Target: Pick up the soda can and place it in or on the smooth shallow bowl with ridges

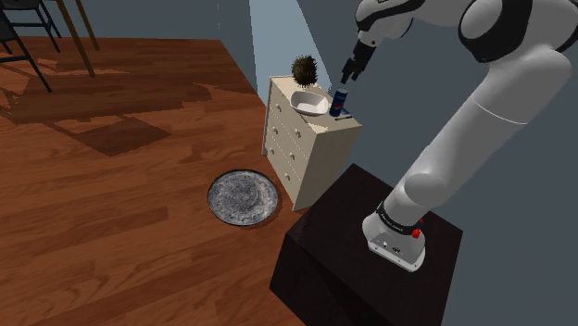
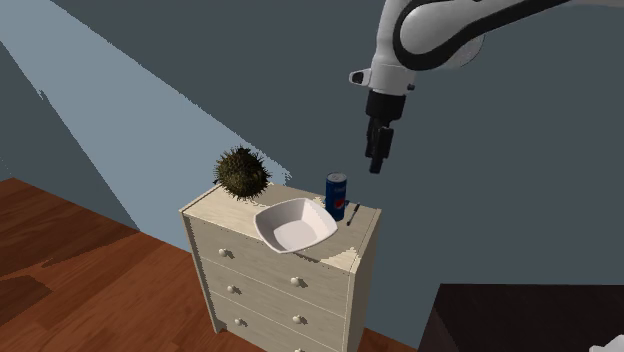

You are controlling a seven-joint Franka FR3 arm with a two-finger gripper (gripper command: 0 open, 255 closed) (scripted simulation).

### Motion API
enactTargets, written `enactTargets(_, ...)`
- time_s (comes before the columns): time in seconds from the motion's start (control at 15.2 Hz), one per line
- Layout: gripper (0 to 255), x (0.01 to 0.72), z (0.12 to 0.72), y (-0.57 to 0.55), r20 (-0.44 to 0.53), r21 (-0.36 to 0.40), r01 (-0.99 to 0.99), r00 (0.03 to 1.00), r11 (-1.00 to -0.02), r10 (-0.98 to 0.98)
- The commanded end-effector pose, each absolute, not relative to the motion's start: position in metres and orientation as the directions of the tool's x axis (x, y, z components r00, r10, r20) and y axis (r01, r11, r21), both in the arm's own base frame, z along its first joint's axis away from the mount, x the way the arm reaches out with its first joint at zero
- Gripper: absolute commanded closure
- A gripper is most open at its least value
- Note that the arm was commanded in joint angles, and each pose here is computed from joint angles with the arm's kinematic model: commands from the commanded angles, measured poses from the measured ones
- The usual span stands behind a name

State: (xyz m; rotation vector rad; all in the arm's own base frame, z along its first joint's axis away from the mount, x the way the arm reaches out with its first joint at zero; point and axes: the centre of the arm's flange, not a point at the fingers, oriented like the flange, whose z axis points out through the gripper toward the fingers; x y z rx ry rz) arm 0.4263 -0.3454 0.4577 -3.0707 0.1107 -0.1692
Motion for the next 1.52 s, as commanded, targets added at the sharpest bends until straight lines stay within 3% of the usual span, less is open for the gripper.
enactTargets(0.0, 0, 0.435, 0.445, -0.368, 0.109, -0.072, -0.07, 0.991, -0.995, -0.078)
enactTargets(0.79, 0, 0.486, 0.366, -0.493, 0.111, -0.097, -0.09, 0.989, -0.991, -0.101)
enactTargets(1.45, 0, 0.491, 0.326, -0.49, 0.111, -0.097, -0.09, 0.989, -0.991, -0.101)
